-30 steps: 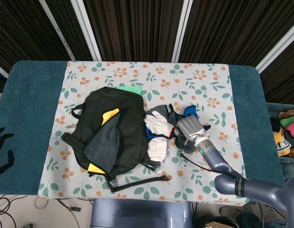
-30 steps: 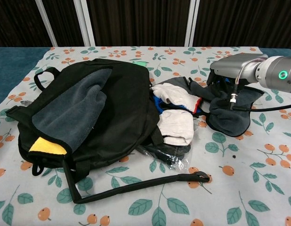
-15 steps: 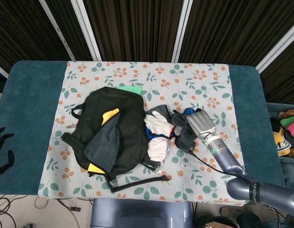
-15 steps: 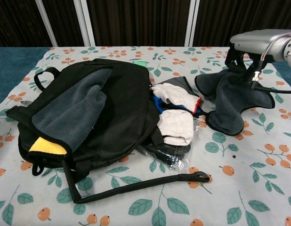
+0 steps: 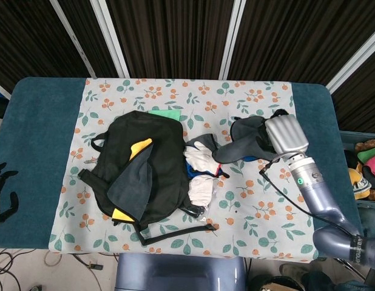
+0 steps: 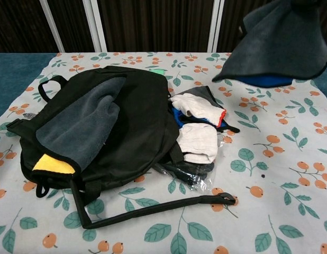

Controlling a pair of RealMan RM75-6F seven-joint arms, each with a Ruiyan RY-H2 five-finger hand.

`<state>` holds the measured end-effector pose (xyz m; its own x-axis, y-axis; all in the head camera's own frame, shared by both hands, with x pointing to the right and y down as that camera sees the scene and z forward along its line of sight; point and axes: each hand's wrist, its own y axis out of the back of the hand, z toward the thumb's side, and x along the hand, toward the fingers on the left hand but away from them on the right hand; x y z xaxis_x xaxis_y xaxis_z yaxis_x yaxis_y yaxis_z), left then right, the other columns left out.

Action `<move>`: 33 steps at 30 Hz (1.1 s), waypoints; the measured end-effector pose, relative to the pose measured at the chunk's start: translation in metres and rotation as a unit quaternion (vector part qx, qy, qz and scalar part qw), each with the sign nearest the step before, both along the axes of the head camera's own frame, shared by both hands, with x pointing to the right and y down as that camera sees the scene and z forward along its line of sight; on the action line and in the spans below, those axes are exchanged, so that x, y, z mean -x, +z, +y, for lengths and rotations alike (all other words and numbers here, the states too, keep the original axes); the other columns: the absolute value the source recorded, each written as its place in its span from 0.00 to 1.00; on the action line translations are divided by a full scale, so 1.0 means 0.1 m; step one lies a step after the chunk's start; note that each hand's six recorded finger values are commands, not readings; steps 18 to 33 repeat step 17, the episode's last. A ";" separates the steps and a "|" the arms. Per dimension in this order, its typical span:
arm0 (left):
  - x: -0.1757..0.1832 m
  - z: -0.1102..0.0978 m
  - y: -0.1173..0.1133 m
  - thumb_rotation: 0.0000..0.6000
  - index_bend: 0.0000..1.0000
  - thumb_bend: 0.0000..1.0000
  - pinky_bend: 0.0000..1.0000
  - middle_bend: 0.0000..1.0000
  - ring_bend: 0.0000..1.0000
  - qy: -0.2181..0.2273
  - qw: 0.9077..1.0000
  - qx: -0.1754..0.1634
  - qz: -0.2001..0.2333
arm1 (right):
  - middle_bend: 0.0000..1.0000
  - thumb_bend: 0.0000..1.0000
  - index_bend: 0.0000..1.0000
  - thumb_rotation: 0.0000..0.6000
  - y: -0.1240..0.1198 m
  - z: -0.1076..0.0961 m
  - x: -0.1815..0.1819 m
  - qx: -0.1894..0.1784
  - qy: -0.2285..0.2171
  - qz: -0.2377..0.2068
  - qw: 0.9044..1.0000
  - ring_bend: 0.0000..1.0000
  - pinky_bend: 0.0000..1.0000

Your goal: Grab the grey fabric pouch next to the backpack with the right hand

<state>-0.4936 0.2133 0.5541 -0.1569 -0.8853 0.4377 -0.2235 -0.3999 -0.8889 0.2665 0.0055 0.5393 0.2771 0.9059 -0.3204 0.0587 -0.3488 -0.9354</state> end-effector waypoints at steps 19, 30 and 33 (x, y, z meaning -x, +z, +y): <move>-0.01 0.00 -0.01 1.00 0.21 0.59 0.04 0.06 0.12 0.000 1.000 -0.003 0.001 | 0.68 0.61 0.90 1.00 -1.24 -0.23 -0.03 -0.060 0.054 -0.214 0.973 0.59 0.32; -0.01 0.00 -0.01 1.00 0.21 0.59 0.04 0.06 0.12 0.000 1.000 -0.003 0.001 | 0.68 0.61 0.90 1.00 -1.24 -0.23 -0.03 -0.060 0.054 -0.214 0.973 0.59 0.32; -0.01 0.00 -0.01 1.00 0.21 0.59 0.04 0.06 0.12 0.000 1.000 -0.003 0.001 | 0.68 0.61 0.90 1.00 -1.24 -0.23 -0.03 -0.060 0.054 -0.214 0.973 0.59 0.32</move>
